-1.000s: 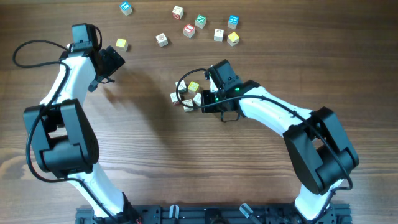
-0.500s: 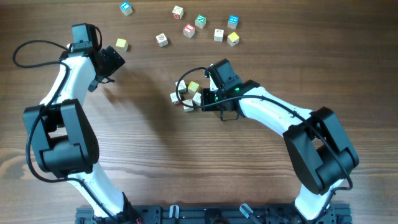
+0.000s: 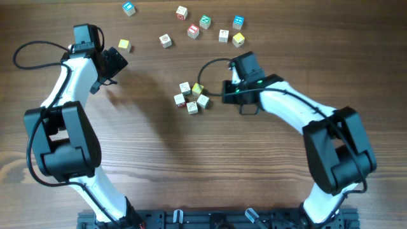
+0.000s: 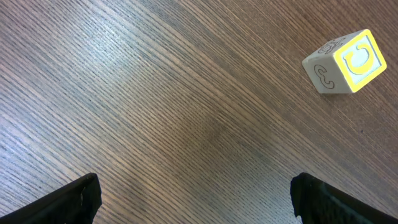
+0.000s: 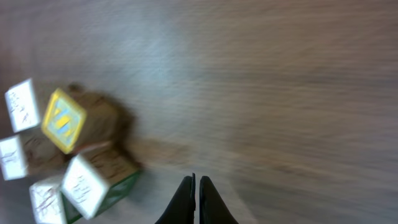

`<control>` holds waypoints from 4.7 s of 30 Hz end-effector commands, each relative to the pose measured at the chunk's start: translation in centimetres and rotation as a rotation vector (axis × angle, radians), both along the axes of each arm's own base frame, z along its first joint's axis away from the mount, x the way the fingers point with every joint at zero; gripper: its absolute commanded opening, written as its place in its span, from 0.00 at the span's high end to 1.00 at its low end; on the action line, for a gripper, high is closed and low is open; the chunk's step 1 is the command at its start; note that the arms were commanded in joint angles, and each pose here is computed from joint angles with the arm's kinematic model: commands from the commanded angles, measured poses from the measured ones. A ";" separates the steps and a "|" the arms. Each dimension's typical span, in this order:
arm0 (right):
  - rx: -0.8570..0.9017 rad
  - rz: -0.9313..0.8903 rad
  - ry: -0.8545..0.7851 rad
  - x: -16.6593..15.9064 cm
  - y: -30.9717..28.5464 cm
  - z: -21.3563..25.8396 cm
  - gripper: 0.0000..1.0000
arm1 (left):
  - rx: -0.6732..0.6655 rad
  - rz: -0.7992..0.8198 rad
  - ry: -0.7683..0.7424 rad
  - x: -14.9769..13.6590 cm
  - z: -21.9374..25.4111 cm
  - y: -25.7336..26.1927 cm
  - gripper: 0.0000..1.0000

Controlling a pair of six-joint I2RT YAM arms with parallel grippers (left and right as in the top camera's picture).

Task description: Form a circle

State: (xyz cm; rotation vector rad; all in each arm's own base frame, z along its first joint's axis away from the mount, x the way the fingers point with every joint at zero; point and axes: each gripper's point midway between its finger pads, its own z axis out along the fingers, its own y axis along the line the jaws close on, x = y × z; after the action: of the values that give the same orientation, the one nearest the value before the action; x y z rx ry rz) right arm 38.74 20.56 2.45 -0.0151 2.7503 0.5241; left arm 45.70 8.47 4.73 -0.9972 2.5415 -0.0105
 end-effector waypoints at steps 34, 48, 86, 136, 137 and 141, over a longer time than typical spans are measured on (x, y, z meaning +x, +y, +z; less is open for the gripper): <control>-0.243 -0.279 -0.066 4.5 -17.1 1.0 0.00 | -0.354 -0.276 0.326 -8.1 -0.9 -14.4 0.96; -0.243 -0.279 -0.066 4.5 -17.1 1.0 0.00 | -0.154 -0.385 0.365 -9.8 -1.5 -20.3 0.96; -0.243 -0.279 -0.066 4.5 -17.1 1.0 0.00 | -0.094 -0.337 0.294 -8.8 -3.2 -19.8 0.96; -0.243 -0.279 -0.066 4.5 -17.1 1.0 0.00 | -0.154 -0.351 0.323 -9.6 -3.3 -20.7 0.96; -0.243 -0.279 -0.066 4.5 -17.1 1.0 0.00 | -0.155 -0.351 0.323 -9.6 -3.3 -20.7 0.96; -0.243 -0.279 -0.066 4.5 -17.1 1.0 0.00 | -0.158 -0.353 0.323 -9.6 -3.3 -20.8 0.96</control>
State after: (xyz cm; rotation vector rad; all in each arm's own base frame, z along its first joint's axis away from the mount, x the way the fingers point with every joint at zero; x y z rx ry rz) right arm 42.33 3.60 1.61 0.3043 2.7248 0.1298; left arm 36.45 -12.04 1.13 -0.6165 3.0229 -0.1400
